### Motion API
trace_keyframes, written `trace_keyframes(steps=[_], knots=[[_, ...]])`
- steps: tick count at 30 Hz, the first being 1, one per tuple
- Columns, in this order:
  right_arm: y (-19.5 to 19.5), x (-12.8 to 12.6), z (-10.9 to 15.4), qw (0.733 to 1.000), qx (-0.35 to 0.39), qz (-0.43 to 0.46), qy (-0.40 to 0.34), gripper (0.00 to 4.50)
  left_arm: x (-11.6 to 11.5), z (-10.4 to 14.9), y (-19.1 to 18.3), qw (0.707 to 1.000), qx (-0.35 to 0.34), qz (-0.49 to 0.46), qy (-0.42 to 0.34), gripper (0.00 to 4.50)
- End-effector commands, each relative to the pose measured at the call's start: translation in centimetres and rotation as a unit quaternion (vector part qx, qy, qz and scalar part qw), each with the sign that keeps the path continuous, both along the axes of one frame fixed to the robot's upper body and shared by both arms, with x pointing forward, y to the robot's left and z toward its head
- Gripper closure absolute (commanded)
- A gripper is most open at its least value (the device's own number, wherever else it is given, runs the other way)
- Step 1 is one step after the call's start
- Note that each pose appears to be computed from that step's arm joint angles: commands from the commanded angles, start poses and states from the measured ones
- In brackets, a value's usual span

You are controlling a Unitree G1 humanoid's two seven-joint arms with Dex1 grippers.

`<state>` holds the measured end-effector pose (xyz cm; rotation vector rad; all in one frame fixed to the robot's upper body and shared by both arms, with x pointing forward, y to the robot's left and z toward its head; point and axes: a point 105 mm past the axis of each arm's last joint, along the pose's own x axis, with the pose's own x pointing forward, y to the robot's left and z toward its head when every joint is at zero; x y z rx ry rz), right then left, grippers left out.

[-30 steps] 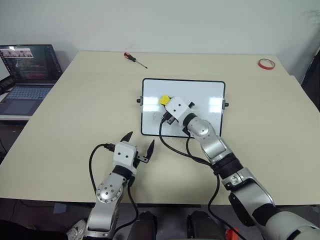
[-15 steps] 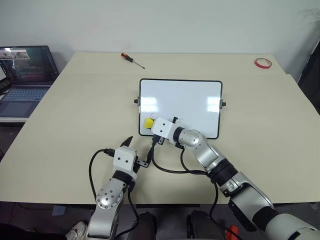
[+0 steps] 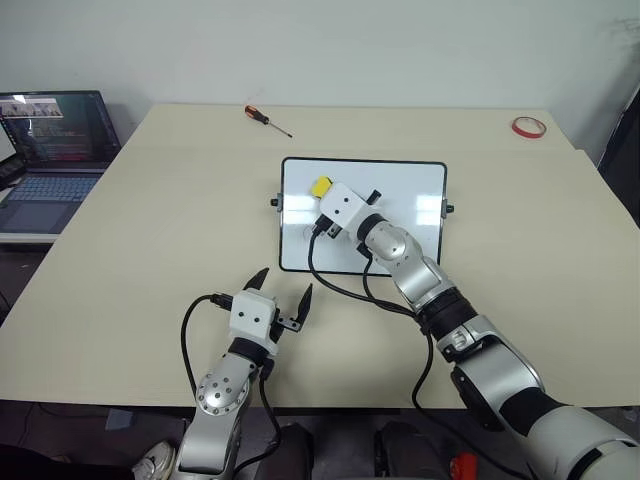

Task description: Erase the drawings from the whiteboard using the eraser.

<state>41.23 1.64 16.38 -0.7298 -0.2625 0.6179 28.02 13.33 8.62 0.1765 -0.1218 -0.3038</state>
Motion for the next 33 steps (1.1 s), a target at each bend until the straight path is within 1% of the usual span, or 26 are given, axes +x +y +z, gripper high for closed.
trace_keyframes(steps=[1, 5, 8, 11, 14, 17, 20, 22, 25, 29, 31, 33], knots=[[1.8, -2.5, -3.2, 0.994, -0.062, 0.077, 0.038, 3.41, 0.3, 1.0, -0.2, 1.000, 0.000, -0.008, -0.021, 0.00], [3.0, -4.9, -5.3, 0.981, -0.119, 0.140, 0.056, 3.41, 0.3, 1.1, -0.1, 1.000, 0.001, -0.008, -0.022, 0.00], [3.0, -5.1, -5.5, 0.979, -0.127, 0.146, 0.065, 3.41, 0.3, 1.1, 0.0, 1.000, 0.002, -0.006, -0.021, 0.00], [2.6, -4.1, -4.6, 0.985, -0.113, 0.119, 0.055, 3.41, 0.3, 1.1, 0.0, 1.000, 0.002, -0.005, -0.021, 0.00], [1.2, -1.5, -2.1, 0.996, -0.073, 0.048, 0.020, 3.41, 0.2, 1.1, -0.1, 1.000, 0.000, -0.003, -0.021, 0.00], [0.2, 0.2, -0.3, 0.999, -0.040, -0.006, -0.006, 3.41, 0.2, 1.1, -0.2, 1.000, -0.002, -0.003, -0.021, 0.00], [-0.2, 1.0, 0.6, 0.999, -0.014, -0.035, -0.015, 3.41, 0.2, 1.1, -0.2, 1.000, -0.002, -0.004, -0.021, 0.00], [-0.3, 1.2, 0.8, 0.999, -0.010, -0.041, -0.019, 3.41, 0.2, 1.1, -0.2, 1.000, -0.002, -0.004, -0.021, 0.00], [0.5, 0.4, -0.3, 1.000, -0.029, -0.012, -0.005, 3.41, 0.2, 1.1, -0.1, 1.000, -0.001, -0.003, -0.021, 0.00], [2.0, -1.7, -2.5, 0.996, -0.059, 0.057, 0.026, 3.41, 0.2, 1.2, -0.1, 1.000, 0.000, -0.004, -0.022, 0.00], [2.8, -3.0, -3.2, 0.992, -0.061, 0.098, 0.043, 3.41, 0.1, 1.2, -0.1, 1.000, 0.000, -0.004, -0.022, 0.00], [3.1, -4.0, -3.8, 0.989, -0.063, 0.122, 0.058, 3.41, 0.1, 1.1, -0.1, 1.000, 0.000, -0.005, -0.021, 0.00]])
